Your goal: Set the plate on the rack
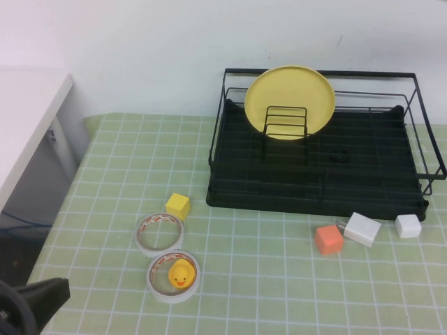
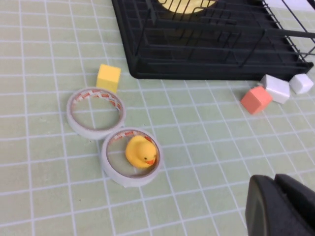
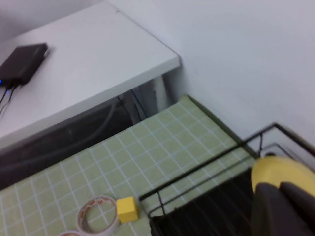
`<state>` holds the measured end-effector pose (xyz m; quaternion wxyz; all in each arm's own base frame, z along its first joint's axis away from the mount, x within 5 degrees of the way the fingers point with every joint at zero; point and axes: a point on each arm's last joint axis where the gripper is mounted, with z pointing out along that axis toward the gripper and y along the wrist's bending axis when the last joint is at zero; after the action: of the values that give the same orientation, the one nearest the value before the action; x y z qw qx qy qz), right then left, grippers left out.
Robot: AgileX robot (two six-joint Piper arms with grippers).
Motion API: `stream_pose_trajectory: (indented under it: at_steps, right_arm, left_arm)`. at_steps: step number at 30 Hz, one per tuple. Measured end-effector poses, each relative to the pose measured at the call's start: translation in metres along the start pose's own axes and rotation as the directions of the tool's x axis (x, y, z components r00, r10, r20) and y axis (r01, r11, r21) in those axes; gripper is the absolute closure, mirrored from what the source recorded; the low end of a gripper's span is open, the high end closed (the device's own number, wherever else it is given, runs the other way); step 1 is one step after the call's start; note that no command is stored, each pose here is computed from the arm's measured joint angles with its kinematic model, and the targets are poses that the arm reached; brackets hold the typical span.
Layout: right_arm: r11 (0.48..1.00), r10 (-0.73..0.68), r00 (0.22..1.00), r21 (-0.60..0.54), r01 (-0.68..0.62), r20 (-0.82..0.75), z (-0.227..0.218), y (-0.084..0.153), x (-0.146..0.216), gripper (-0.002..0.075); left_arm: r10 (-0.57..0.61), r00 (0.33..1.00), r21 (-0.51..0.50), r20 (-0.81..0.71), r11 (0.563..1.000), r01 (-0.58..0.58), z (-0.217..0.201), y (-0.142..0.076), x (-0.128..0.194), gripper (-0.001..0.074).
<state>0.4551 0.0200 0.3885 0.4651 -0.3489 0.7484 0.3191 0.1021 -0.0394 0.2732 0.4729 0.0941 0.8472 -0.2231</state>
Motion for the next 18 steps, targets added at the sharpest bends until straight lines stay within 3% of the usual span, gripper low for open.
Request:
stream_pose_trajectory:
  at_steps: [3, 7, 12, 18]
  right_arm:
    - [0.995, -0.1, 0.995, -0.018, 0.1, -0.007, -0.013, 0.043, -0.022, 0.0713]
    - [0.986, -0.167, 0.986, -0.011, 0.167, 0.002, -0.026, 0.088, -0.025, 0.0713]
    - [0.972, -0.232, 0.969, 0.069, 0.227, 0.08, -0.037, 0.134, -0.004, 0.0713]
    - [0.957, -0.277, 0.939, 0.144, 0.251, 0.205, -0.057, 0.185, 0.032, 0.0713]
  left_arm:
    - [-0.007, 1.0, -0.016, 0.016, 1.0, 0.007, 0.001, 0.002, 0.0, 0.0736]
    - [-0.053, 0.997, -0.044, 0.052, 0.997, 0.055, 0.004, 0.007, 0.005, 0.0736]
    - [-0.114, 0.986, -0.037, 0.124, 0.992, 0.12, 0.002, 0.007, 0.013, 0.0736]
    - [-0.101, 0.973, -0.04, 0.206, 0.993, 0.112, -0.007, 0.003, 0.012, 0.0736]
